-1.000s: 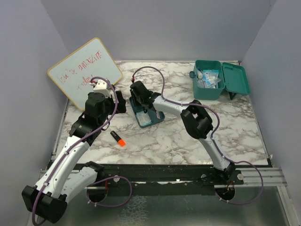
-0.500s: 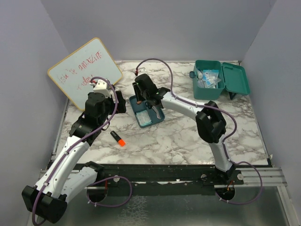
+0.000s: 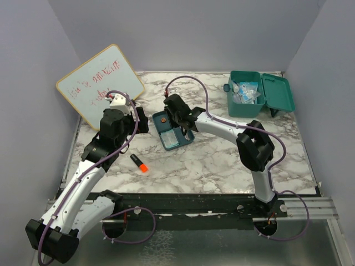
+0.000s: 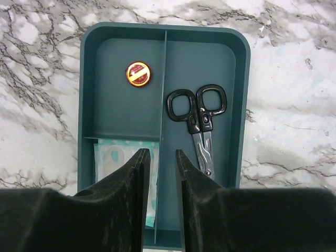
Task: Organize the medicine kit
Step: Pick up the medicine box compartment at the center of the board.
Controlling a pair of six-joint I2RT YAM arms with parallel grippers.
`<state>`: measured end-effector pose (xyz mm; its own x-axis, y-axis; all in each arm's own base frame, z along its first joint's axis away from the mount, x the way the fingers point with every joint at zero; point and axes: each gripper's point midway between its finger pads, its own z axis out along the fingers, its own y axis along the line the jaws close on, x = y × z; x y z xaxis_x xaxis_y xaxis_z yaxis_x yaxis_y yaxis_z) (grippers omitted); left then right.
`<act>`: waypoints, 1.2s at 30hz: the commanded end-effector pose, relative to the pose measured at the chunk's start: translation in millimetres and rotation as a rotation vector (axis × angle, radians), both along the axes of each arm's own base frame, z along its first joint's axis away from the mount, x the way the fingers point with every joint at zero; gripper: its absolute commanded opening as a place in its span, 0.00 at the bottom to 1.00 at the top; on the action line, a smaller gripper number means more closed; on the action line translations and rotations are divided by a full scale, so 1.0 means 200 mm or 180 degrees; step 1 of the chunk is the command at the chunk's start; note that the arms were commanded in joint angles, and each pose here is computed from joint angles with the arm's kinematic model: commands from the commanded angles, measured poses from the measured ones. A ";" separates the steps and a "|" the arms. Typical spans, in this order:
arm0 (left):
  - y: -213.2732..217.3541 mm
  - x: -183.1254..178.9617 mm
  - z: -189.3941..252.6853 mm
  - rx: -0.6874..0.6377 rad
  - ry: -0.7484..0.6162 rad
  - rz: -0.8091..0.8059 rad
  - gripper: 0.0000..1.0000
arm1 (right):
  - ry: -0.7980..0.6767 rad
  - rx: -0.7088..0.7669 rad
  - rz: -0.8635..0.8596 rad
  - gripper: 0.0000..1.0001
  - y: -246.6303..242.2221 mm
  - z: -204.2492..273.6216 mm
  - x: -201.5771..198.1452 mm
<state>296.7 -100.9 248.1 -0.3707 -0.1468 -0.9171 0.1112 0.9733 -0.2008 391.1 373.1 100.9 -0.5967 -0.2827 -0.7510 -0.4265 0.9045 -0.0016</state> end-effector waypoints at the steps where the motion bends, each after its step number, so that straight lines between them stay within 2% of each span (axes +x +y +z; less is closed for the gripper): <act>1: 0.01 -0.01 0.01 0.0026 -0.0050 0.0025 0.99 | 0.0199 -0.0072 0.0065 0.30 0.00 -0.08 -0.07; 15: 0.01 0.00 0.01 0.0029 -0.0043 0.0023 0.99 | 0.0454 -0.0164 0.0105 0.28 0.02 -0.27 -0.10; 29: 0.00 0.00 0.00 0.0042 -0.0023 0.0008 0.99 | 0.0462 -0.0255 0.0066 0.24 0.01 -0.32 -0.08; 33: 0.00 -0.01 0.00 0.0025 -0.0035 -0.0007 0.99 | 0.0473 -0.0258 0.0070 0.15 0.02 -0.33 -0.08; 36: -0.01 -0.01 0.00 0.0030 -0.0032 -0.0037 0.99 | 0.0456 -0.0231 0.0067 0.02 0.02 -0.30 -0.08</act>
